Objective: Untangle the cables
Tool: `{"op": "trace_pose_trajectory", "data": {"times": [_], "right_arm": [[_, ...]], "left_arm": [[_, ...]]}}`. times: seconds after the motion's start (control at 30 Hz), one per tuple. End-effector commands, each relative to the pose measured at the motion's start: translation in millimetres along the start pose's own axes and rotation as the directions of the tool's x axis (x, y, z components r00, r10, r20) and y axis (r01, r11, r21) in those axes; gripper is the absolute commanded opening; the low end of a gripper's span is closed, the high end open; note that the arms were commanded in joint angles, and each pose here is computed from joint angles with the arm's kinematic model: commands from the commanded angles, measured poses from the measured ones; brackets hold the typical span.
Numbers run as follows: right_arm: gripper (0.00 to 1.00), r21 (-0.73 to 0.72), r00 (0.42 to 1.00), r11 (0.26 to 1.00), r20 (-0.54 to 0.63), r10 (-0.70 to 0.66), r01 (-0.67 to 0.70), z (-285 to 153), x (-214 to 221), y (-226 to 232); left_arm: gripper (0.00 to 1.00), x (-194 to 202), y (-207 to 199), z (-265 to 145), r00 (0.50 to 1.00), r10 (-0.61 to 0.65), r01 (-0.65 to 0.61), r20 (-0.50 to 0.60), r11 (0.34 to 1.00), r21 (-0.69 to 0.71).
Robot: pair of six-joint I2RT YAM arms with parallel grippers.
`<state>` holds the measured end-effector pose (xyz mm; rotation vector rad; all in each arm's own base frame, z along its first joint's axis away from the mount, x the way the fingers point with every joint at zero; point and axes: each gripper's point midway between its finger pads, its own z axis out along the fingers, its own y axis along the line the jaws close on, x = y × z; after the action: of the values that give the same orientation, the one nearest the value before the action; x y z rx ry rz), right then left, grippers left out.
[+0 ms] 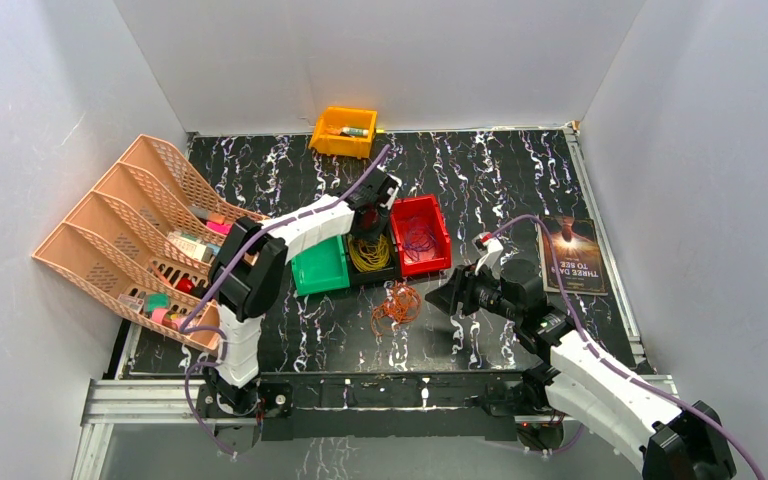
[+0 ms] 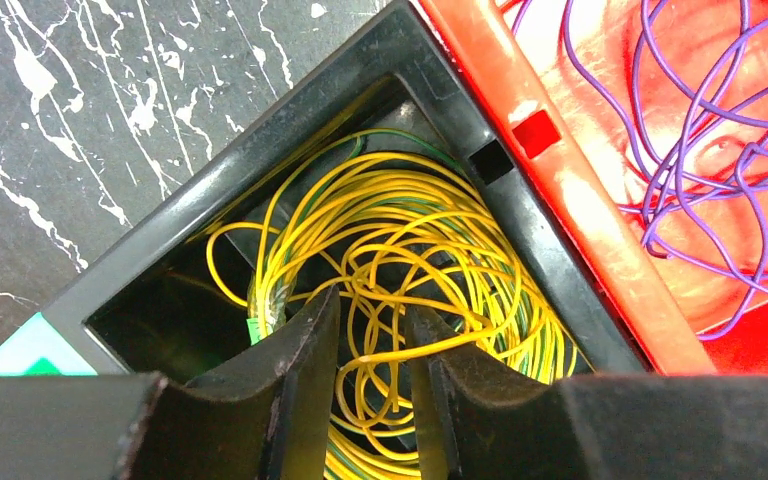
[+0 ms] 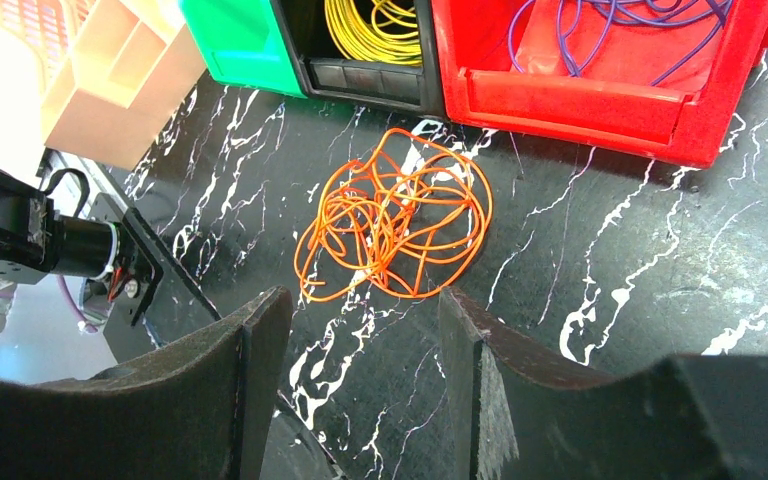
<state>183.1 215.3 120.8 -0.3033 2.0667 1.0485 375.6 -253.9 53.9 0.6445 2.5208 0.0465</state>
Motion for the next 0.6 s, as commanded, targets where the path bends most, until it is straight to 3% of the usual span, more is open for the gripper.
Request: {"op": "trace_pose_trajectory", "data": {"times": [0.0, 0.57], "right_arm": [[0.65, -0.045, 0.999, 0.999, 0.050, -0.014, 0.017, 1.4, -14.8, 11.6], [0.65, -0.043, 0.998, 0.999, 0.056, -0.015, 0.017, -0.1, -15.2, 11.5]], "left_arm": [[0.31, -31.0, 8.9, -45.3, 0.995, -0.008, 0.009, 0.102, 1.000, -0.004], [0.47, -52.2, 23.4, -94.3, 0.978, -0.041, 0.045, 0.203, 0.999, -0.015]]}}
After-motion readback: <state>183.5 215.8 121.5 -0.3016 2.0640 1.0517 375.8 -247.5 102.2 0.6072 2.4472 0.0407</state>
